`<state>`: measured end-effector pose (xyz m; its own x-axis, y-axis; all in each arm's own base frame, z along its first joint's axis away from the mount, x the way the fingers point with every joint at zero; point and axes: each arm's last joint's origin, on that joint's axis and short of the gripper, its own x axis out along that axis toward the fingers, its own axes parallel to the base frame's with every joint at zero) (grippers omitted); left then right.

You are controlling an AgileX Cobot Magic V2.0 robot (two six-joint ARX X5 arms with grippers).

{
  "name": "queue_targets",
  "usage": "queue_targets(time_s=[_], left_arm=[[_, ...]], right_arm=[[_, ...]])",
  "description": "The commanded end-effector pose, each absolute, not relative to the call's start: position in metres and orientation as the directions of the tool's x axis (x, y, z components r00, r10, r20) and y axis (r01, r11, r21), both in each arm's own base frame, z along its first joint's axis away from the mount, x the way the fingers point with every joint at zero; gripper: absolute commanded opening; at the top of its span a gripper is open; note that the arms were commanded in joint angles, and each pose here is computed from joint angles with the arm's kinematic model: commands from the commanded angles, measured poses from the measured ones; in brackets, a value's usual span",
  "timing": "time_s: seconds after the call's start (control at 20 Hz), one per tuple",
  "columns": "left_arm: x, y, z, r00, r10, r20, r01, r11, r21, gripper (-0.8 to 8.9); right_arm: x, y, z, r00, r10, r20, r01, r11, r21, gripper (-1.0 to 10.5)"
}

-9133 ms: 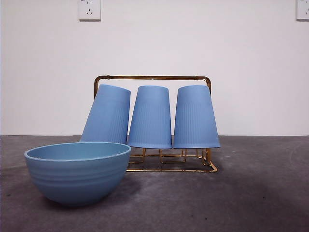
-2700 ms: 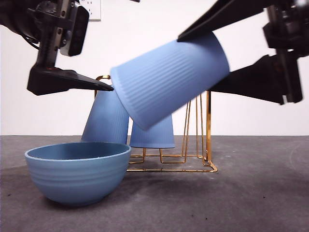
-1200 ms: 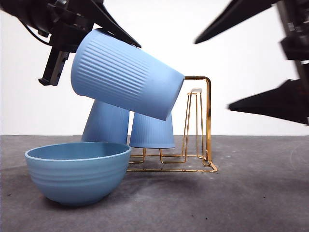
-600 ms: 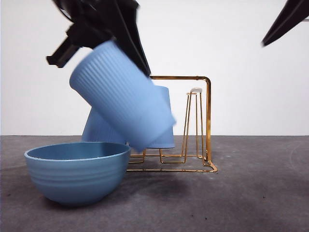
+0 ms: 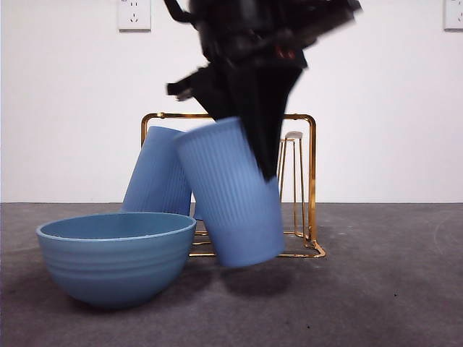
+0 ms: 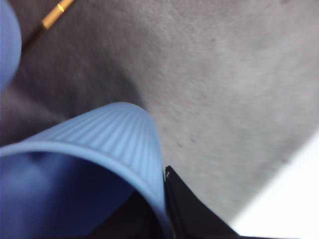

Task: Right arm lift cup from the cupboard, then place it on the right of the bowl

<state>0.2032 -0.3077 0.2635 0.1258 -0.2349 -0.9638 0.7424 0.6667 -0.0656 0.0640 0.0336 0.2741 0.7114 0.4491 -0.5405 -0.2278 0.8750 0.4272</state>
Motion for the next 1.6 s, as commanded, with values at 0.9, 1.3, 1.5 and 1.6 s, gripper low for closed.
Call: queue_targets(time_s=[0.9,1.3,1.5,1.6], left_arm=[[0.188,-0.339,0.251,0.215,-0.160,-0.964,0.853,0.512,0.105,4.15],[0.167,-0.305,0.316,0.261,-0.251,-0.932,0.812,0.579,0.072,4.16],[0.152,-0.277,0.353,0.298,-0.319,-0.900,0.797,0.602,0.051,4.17],[0.143,-0.261,0.366,0.320,-0.357,-0.878,0.789,0.613,0.038,4.17]], right_arm=[[0.063,0.033,0.278,0.713,0.457,-0.531,-0.242,0.872,0.425,5.8],[0.063,0.033,0.278,0.712,0.459,-0.531,-0.253,0.874,0.416,5.8],[0.062,0.035,0.278,0.674,0.520,-0.525,-0.346,0.850,0.397,5.8],[0.061,0.036,0.278,0.653,0.550,-0.521,-0.388,0.834,0.393,5.8]])
